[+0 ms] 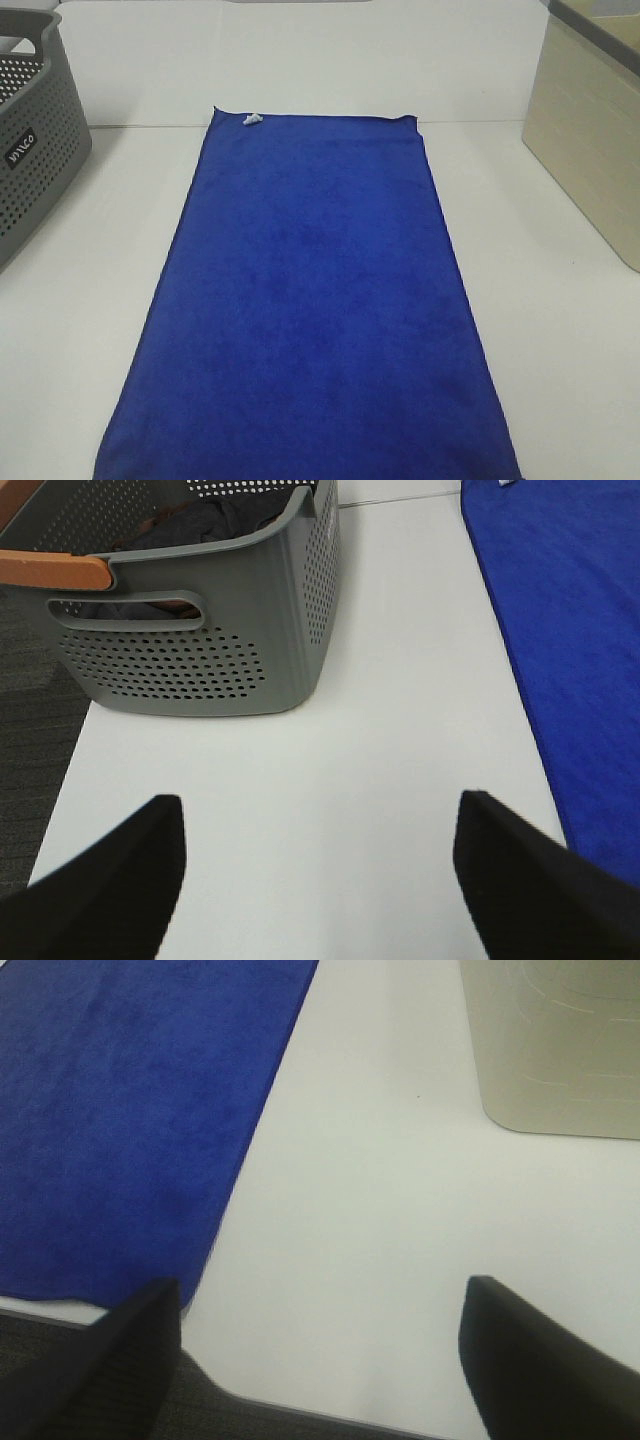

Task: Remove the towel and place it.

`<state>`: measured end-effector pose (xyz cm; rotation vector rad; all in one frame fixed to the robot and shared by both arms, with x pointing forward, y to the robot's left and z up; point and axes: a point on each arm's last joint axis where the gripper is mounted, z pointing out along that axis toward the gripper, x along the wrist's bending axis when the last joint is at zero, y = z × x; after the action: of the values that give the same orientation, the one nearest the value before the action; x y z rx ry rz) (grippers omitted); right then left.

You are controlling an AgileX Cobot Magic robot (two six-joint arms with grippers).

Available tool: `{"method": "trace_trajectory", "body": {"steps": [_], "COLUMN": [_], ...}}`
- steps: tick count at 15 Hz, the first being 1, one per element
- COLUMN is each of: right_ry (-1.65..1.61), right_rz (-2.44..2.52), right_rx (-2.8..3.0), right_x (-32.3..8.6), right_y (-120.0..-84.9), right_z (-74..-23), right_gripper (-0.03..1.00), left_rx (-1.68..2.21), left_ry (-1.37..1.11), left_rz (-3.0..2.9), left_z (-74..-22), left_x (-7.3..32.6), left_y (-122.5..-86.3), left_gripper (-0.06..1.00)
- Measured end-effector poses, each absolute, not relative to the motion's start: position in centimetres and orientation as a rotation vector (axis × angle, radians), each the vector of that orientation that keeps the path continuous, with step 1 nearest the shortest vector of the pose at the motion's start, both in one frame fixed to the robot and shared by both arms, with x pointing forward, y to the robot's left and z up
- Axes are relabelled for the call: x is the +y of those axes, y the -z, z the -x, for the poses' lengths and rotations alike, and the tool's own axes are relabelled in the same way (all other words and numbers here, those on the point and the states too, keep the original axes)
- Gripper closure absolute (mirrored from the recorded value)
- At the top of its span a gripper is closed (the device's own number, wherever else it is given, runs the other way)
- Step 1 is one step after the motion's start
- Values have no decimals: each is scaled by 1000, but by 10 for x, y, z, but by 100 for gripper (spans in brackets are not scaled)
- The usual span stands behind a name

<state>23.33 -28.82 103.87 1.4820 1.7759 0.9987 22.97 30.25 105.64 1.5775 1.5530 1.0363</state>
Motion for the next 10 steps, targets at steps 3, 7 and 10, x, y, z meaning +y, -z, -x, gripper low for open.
{"method": "trace_trajectory", "body": {"steps": [3, 7, 10], "right_ry": [-995, -956, -959], "right_rz": [-1477, -1553, -1559], "right_rx": [1780, 1689, 1682], "right_x": [-288, -287, -286], "right_y": [-1038, -1039, -1039], "right_z": [-233, -235, -235], "right_gripper": [22, 22, 22], "left_rx": [1552, 1558, 1576], "left_ry": [-1033, -1028, -1033], "left_rz": [-1577, -1568, -1554], "left_z": [-230, -230, -230], "left_x": [302, 301, 301], "left_y": [-1056, -1056, -1056], "left_gripper": [24, 24, 24]}}
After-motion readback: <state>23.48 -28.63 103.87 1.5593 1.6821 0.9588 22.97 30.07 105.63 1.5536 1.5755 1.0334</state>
